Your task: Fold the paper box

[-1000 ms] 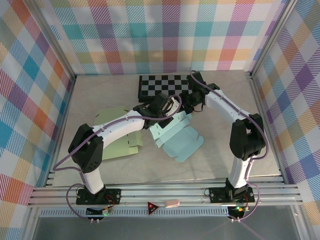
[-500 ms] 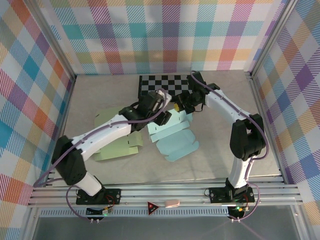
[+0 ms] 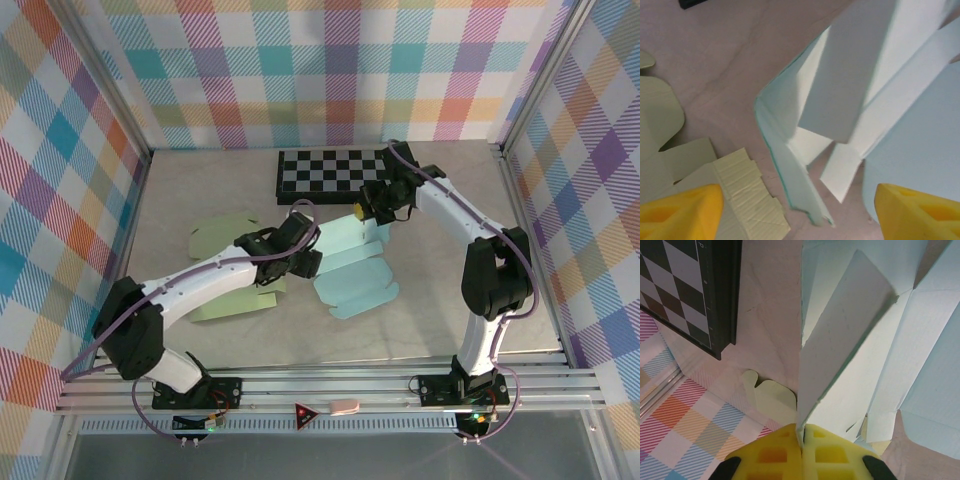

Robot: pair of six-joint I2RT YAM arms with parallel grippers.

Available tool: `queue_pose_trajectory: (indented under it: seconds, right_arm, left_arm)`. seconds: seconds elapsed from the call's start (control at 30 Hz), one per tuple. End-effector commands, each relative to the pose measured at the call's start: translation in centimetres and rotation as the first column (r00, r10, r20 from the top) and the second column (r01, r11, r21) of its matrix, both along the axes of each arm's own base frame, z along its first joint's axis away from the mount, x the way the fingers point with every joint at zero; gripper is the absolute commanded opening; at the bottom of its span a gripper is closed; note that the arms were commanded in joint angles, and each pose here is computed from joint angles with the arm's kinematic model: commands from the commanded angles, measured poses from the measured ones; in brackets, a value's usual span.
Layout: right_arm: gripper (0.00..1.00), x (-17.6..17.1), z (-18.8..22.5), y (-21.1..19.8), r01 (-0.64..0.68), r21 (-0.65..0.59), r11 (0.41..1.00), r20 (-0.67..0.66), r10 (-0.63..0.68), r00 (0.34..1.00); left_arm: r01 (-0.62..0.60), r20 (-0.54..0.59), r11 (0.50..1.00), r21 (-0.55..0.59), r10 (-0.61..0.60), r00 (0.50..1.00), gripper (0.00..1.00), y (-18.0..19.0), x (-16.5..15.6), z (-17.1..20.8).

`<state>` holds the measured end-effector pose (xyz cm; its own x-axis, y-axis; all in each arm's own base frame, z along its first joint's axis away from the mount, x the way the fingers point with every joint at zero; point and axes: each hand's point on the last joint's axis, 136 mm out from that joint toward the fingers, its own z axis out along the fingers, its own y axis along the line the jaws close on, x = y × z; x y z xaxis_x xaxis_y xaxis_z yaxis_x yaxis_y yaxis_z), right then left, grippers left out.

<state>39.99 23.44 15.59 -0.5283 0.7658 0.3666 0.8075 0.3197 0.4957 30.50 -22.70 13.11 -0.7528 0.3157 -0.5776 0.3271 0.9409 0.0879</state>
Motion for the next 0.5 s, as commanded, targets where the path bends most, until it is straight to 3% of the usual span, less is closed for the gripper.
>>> queue_pose_trajectory:
  seconds: [0.0, 0.1, 0.17, 0.27, 0.33, 0.37, 0.43, 0.47]
  right_arm:
    - [0.00, -0.4, 2.1, -0.3, 0.015, 0.034, 0.999, 0.007, -0.015, 1.000]
    - [0.00, -0.5, 2.0, -0.3, 0.017, 0.036, 0.999, 0.005, -0.017, 1.000]
    - [0.00, -0.4, 2.0, -0.3, 0.015, 0.038, 0.999, 0.010, -0.016, 1.000]
    - [0.00, -0.3, 1.8, -0.3, 0.010, 0.035, 0.999, 0.016, -0.010, 1.000]
    - [0.00, -0.3, 1.7, -0.3, 0.006, 0.032, 0.999, 0.021, -0.006, 1.000]
    - [0.00, -0.2, 1.8, -0.3, 0.003, 0.030, 1.000, 0.030, -0.004, 1.000]
    - [0.00, 0.1, 2.0, -0.4, -0.007, 0.016, 1.000, 0.061, 0.006, 0.998]
    - [0.08, 0.2, 2.1, -0.5, -0.012, 0.005, 1.000, 0.079, 0.011, 0.997]
  left_arm:
    - [-0.085, 0.028, 0.994, 0.067, 0.084, 0.996, 0.74, 1.5, 1.0, -0.8]
    - [-0.092, 0.019, 0.994, 0.061, 0.091, 0.996, 0.67, 1.1, 1.5, -1.6]
    - [-0.092, 0.012, 0.994, 0.052, 0.092, 0.996, 0.56, 0.7, 1.7, -2.0]
    - [-0.092, 0.016, 0.996, 0.022, 0.091, 0.996, 0.29, 0.1, 2.0, -2.0]
    - [-0.083, 0.016, 0.997, 0.000, 0.083, 0.996, 0.05, -0.4, 2.1, -1.6]
    - [-0.080, 0.018, 0.997, -0.011, 0.080, 0.997, 0.00, -0.6, 2.1, -1.4]
    - [-0.071, 0.019, 0.997, -0.041, 0.071, 0.997, 0.00, -0.9, 2.2, -0.9]
    - [-0.063, 0.017, 0.996, -0.059, 0.064, 0.998, 0.00, -1.2, 2.2, -0.7]
